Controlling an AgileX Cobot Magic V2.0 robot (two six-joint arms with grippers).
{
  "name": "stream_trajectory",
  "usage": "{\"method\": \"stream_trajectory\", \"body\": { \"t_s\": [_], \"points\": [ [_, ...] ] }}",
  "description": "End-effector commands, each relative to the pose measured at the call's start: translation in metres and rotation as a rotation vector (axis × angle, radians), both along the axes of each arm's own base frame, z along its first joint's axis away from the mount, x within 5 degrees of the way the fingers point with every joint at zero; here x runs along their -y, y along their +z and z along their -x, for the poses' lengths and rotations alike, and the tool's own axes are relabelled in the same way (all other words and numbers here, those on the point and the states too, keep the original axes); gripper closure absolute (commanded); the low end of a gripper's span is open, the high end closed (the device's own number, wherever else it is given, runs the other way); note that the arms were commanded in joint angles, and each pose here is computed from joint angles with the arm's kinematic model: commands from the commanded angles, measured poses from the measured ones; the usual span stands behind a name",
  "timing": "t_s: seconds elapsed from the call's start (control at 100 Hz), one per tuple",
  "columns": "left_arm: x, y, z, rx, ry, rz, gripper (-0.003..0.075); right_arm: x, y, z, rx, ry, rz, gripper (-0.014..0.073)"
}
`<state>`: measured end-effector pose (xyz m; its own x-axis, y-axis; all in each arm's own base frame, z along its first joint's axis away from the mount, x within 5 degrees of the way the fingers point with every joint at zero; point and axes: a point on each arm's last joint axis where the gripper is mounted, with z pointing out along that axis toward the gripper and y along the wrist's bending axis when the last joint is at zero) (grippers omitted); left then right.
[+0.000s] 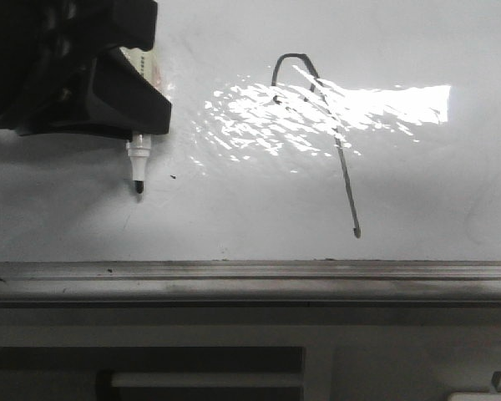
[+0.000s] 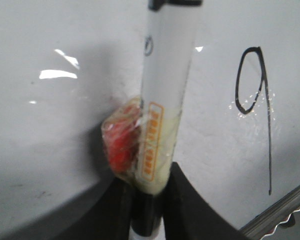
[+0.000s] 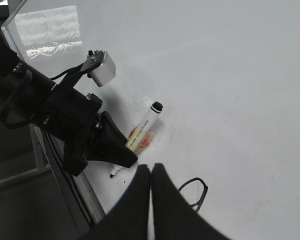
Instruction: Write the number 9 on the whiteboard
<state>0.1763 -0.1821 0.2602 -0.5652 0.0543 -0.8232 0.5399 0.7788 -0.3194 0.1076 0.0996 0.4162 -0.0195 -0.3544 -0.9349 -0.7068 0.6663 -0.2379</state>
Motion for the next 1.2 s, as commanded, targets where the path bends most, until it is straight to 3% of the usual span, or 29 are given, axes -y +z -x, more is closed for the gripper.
{"method": "stream_trajectory", "body": {
  "t_s": [0.0, 0.36, 0.66, 0.73, 0.85, 0.92, 1.1, 1.19],
  "points": [
    [0.003, 0.006, -0.011, 0.008, 0.083, 0.022, 0.0741, 0.002, 0.016, 0.001, 0.071, -0.009, -0.075, 0.0653],
    [0.014, 0.006, -0.022, 0.002, 0.087, 0.019, 0.0741, 0.002, 0.016, 0.001, 0.071, -0.009, -0.075, 0.0653],
    [0.008, 0.006, -0.028, -0.004, 0.193, 0.034, 0.0729, 0.002, 0.016, 0.001, 0.071, -0.009, -0.075, 0.0653],
    [0.007, 0.006, -0.028, -0.001, 0.199, 0.032, 0.0659, 0.002, 0.016, 0.001, 0.071, -0.009, -0.075, 0.0653],
    [0.007, 0.006, -0.029, 0.004, 0.209, 0.030, 0.0421, 0.002, 0.016, 0.001, 0.074, -0.009, -0.078, 0.0653],
    [0.006, 0.006, -0.029, 0.006, 0.214, 0.029, 0.0330, 0.002, 0.017, 0.001, 0.076, -0.009, -0.081, 0.0653],
    [0.004, 0.007, -0.030, 0.014, 0.239, 0.025, 0.0281, 0.002, 0.017, 0.001, 0.077, -0.008, -0.086, 0.0653],
    [0.004, 0.011, -0.028, 0.018, 0.228, 0.040, 0.0213, 0.002, 0.016, 0.001, 0.070, -0.010, -0.071, 0.0653]
  ]
}}
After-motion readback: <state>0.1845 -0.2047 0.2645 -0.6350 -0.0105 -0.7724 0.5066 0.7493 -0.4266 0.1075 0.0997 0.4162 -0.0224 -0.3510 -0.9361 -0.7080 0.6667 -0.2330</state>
